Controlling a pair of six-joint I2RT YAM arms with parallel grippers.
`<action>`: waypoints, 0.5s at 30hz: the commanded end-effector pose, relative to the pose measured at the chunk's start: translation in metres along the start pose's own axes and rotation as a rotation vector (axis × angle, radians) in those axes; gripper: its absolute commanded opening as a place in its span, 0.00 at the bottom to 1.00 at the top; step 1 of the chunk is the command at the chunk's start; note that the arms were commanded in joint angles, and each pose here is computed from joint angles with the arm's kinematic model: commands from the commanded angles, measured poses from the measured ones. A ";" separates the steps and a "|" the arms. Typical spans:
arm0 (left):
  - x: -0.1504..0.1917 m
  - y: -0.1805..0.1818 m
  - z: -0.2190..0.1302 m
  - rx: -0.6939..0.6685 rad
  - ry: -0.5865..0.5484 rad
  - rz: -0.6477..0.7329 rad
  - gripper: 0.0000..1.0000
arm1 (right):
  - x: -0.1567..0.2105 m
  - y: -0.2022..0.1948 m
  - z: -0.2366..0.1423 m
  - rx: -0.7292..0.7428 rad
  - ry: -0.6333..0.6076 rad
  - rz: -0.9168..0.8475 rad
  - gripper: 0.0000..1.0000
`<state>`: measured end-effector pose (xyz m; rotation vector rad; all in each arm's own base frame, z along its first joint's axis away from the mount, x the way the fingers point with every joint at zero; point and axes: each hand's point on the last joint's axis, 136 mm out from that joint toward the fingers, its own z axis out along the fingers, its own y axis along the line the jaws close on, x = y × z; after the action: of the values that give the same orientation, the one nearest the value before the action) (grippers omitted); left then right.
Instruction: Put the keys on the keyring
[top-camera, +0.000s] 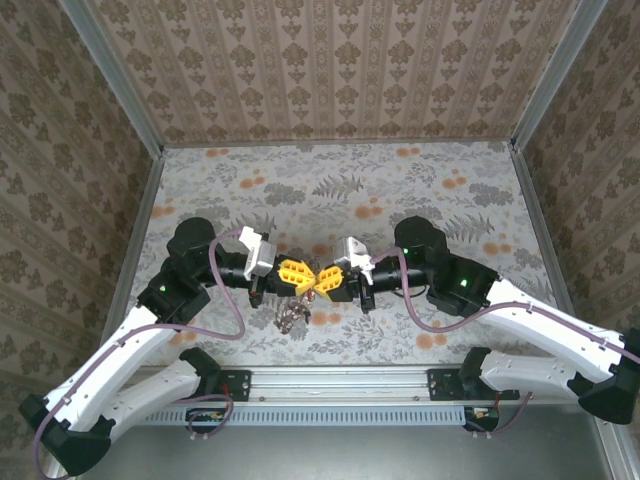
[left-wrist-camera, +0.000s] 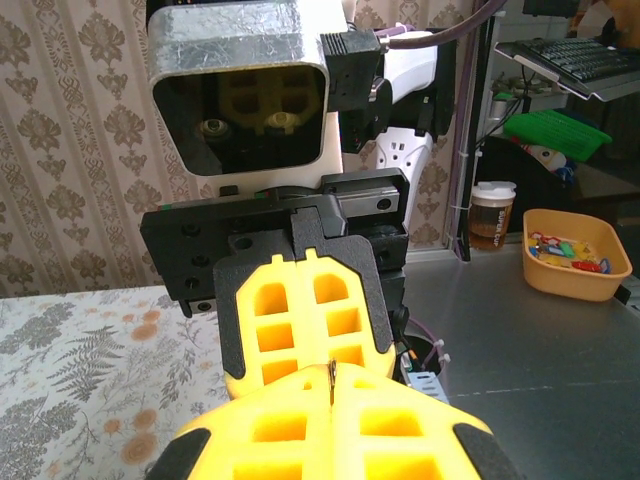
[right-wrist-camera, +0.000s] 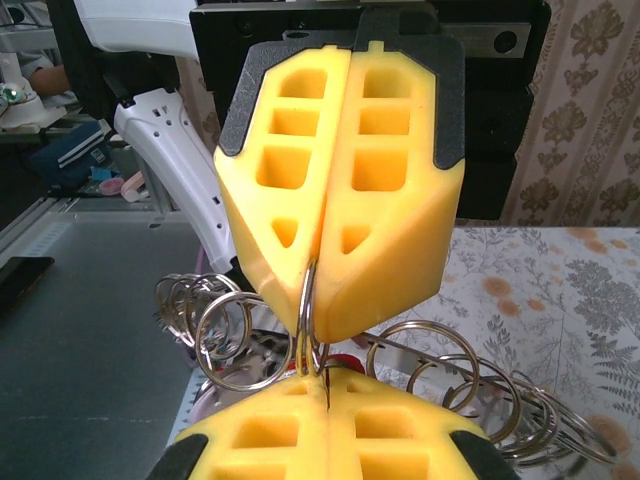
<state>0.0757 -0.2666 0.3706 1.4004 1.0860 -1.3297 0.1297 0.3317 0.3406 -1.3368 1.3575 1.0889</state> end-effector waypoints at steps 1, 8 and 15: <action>-0.011 -0.009 0.002 0.050 -0.037 0.051 0.00 | -0.010 -0.008 -0.001 0.033 -0.011 -0.002 0.04; -0.010 -0.007 0.000 0.025 -0.039 0.053 0.00 | -0.014 -0.020 -0.028 0.197 -0.015 -0.033 0.41; -0.011 -0.006 0.000 0.033 -0.050 0.045 0.00 | -0.021 -0.018 -0.050 0.273 -0.066 -0.076 0.46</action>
<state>0.0780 -0.2681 0.3674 1.3883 1.0864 -1.3312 0.1366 0.2889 0.3741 -1.1661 1.3296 0.9095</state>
